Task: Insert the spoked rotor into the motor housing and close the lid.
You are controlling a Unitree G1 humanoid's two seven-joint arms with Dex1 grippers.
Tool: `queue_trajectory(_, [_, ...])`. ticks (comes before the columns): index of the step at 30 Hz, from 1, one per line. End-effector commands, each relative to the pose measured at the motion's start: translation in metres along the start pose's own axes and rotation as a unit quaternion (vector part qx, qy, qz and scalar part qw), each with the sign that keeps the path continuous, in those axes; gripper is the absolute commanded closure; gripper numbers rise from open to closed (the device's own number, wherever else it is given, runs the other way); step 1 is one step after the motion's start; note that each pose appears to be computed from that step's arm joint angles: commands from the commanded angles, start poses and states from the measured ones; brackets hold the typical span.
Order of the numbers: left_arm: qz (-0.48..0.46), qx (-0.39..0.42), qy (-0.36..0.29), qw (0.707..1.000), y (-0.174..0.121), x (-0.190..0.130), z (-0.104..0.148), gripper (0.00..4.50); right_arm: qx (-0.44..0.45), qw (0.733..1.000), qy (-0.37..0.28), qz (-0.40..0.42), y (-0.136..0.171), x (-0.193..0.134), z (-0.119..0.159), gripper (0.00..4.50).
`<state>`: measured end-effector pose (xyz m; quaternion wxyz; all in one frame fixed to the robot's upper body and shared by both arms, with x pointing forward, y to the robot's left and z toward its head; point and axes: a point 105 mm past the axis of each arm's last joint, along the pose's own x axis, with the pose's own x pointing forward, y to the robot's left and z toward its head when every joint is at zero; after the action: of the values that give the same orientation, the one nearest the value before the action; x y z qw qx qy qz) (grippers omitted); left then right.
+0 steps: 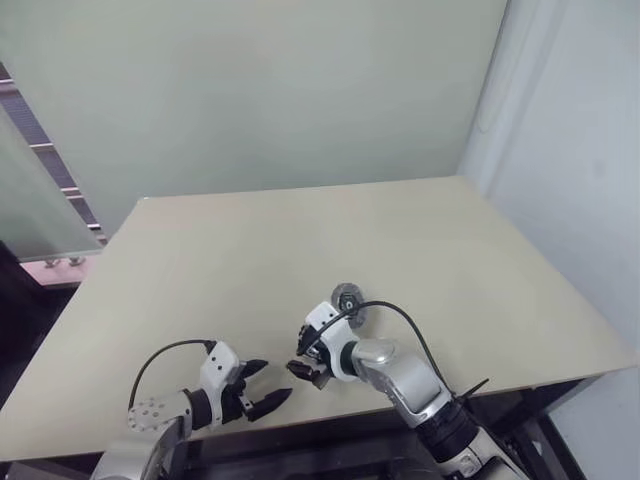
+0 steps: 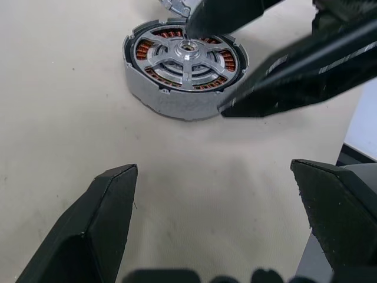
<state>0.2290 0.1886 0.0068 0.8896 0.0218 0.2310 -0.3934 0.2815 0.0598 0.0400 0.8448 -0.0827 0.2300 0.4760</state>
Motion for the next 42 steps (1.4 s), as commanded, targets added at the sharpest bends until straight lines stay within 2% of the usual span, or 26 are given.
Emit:
queue_trajectory(1, [0.018,0.011,-0.047,0.999,0.008,-0.001,0.020,0.00,-0.022,0.993,-0.108,-0.050,-0.019,-0.018,0.053,0.02])
queue_trajectory(5, [0.034,-0.001,-0.080,0.996,0.013,-0.002,0.029,0.00,-0.032,0.978,-0.167,-0.123,-0.054,-0.045,0.083,0.02])
queue_trajectory(8, [0.045,-0.010,-0.107,0.993,0.018,-0.001,0.036,0.00,-0.074,0.954,-0.192,-0.220,-0.099,-0.078,0.103,0.02])
queue_trajectory(11, [0.053,-0.014,-0.117,0.992,0.021,0.000,0.038,0.66,-0.105,0.934,-0.169,-0.297,-0.142,-0.105,0.103,0.00])
queue_trajectory(13, [0.054,-0.013,-0.120,0.991,0.022,0.001,0.039,1.28,-0.126,0.926,-0.135,-0.329,-0.163,-0.115,0.093,0.00])
queue_trajectory(18, [0.065,-0.013,-0.141,0.988,0.026,0.002,0.045,3.09,-0.140,0.930,-0.054,-0.335,-0.187,-0.113,0.054,0.00])
queue_trajectory(21, [0.081,-0.006,-0.161,0.984,0.029,0.003,0.052,4.22,-0.133,0.940,-0.026,-0.312,-0.187,-0.100,0.031,0.00])
queue_trajectory(22, [0.091,0.000,-0.169,0.981,0.032,0.002,0.055,4.46,-0.133,0.945,-0.022,-0.297,-0.184,-0.094,0.025,0.00])
queue_trajectory(27, [0.121,0.006,-0.197,0.973,0.041,0.001,0.065,4.46,-0.118,0.964,-0.029,-0.238,-0.163,-0.068,0.010,0.00])
queue_trajectory(35, [0.126,0.015,-0.194,0.973,0.040,0.001,0.066,4.46,-0.070,0.987,-0.083,-0.122,-0.103,-0.035,0.019,0.00])
queue_trajectory(42, [0.123,0.017,-0.190,0.974,0.037,0.001,0.065,4.46,-0.084,0.993,-0.051,-0.063,-0.061,-0.011,-0.003,0.00])
